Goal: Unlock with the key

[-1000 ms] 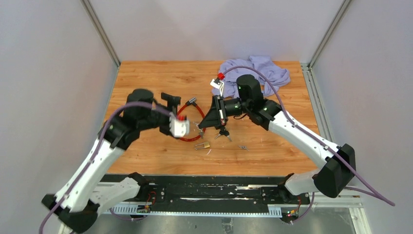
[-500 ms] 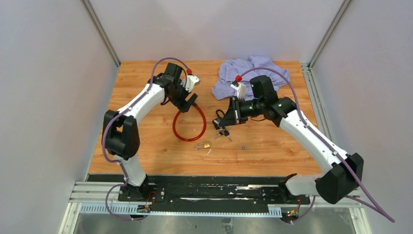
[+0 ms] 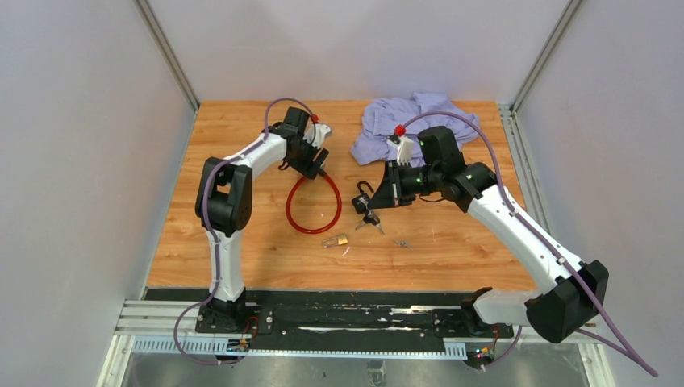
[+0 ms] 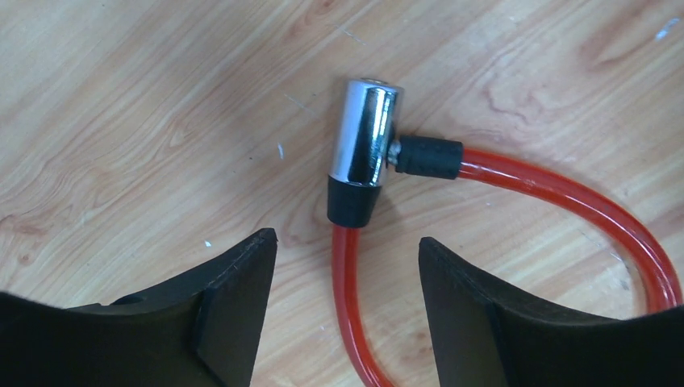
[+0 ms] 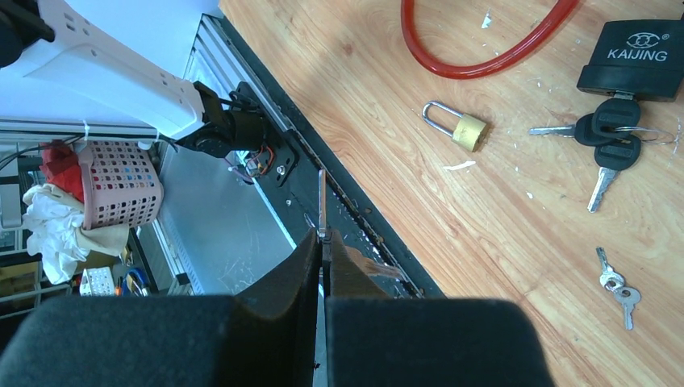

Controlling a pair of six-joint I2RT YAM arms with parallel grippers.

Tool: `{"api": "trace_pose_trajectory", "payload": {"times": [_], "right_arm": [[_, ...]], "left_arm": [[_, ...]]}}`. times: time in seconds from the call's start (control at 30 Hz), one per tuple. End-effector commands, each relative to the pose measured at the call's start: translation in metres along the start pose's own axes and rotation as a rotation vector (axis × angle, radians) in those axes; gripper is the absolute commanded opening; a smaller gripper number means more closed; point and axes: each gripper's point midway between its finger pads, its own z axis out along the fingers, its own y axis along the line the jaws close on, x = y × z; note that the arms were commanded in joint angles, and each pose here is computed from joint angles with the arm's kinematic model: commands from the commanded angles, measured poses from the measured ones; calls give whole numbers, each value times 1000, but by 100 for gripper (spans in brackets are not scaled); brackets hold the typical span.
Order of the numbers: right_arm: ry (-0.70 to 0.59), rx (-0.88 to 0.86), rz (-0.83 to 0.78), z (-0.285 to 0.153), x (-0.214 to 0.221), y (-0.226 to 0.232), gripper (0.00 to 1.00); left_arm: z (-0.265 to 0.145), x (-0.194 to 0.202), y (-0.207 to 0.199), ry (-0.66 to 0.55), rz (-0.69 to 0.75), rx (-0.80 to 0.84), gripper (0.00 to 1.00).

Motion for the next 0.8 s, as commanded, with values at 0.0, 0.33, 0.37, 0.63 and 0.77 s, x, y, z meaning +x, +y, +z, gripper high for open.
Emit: {"api": "trace_pose_trajectory", "payload": {"times": [0.0, 0.33, 0.37, 0.63, 0.77], "right_arm": [[-41, 7, -26, -11, -7, 5, 1], [-51, -18, -29, -13, -10, 12, 1], [-52, -20, -30, -13, -10, 13, 1], [-46, -21, -28, -12, -13, 14, 1], [-52, -21, -33, -14, -18, 17, 1]], "left_arm": [[5, -11, 9, -30, -38, 6, 69], [23, 3, 1, 3, -52, 51, 56], [24, 6, -1, 8, -53, 57, 54], [21, 13, -13, -6, -52, 117, 52], [18, 16, -22, -16, -77, 152, 35]]}}
